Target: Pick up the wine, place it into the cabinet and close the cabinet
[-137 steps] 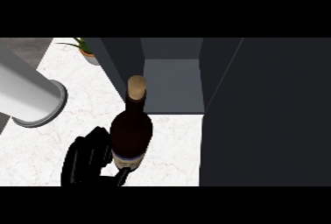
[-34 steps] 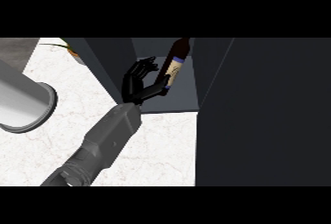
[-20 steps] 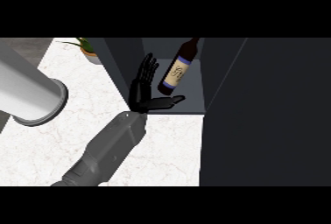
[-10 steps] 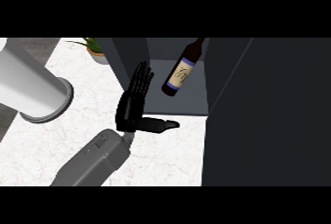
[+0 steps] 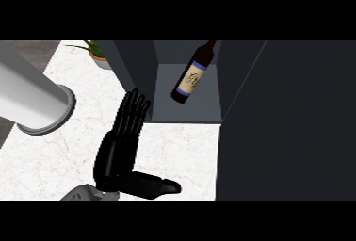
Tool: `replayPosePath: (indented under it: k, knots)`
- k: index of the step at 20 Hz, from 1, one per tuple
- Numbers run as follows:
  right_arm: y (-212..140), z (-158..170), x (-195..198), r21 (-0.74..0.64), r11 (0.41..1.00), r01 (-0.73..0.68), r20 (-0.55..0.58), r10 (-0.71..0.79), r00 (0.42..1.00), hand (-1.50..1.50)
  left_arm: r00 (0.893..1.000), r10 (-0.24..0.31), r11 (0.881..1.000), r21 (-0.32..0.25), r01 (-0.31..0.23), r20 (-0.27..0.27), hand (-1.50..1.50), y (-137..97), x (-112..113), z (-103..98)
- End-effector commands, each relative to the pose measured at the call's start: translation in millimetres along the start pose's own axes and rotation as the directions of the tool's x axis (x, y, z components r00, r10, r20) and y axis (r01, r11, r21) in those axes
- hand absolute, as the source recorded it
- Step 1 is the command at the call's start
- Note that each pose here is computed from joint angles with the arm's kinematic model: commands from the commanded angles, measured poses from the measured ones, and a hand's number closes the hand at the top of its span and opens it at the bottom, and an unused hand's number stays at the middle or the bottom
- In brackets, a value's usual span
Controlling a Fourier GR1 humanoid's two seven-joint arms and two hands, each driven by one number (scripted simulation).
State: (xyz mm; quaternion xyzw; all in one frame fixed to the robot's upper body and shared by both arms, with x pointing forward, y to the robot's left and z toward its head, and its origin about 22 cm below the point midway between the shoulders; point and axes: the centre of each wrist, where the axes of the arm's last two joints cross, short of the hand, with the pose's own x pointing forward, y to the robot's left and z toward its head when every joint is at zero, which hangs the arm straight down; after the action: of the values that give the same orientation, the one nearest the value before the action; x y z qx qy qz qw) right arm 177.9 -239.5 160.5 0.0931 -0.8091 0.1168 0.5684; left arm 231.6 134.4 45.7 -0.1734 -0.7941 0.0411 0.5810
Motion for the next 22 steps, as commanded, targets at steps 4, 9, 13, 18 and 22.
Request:
replayPosePath:
  k: [4, 9, 13, 18, 22]
  knots:
    - [-3, 5, -3, 0.16, 0.981, -0.109, -0.035, 0.116, 0.993, 1.5, 1.0, 0.004, 1.0, 0.022, -0.004, 0.023, -1.5, 6, 45, 37]
    - [7, 10, 13, 0.376, 0.919, -0.119, -0.059, 0.152, 0.987, 1.5, 0.998, -0.048, 0.994, 0.096, 0.043, 0.048, -1.5, 27, 50, 62]
    - [16, 18, 10, 0.436, 0.899, -0.045, -0.113, 0.104, 0.988, 1.5, 0.993, -0.099, 0.985, 0.15, 0.089, 0.059, -1.5, 39, 75, 82]
    - [49, 30, 17, 0.48, 0.874, 0.081, -0.143, -0.013, 0.99, 1.5, 0.994, -0.089, 0.981, 0.178, 0.076, 0.066, -1.5, 70, 100, 91]
    - [70, 35, 35, 0.506, 0.857, 0.097, -0.144, -0.028, 0.989, 1.5, 0.991, -0.096, 0.978, 0.192, 0.076, 0.096, -1.5, 81, 121, 107]
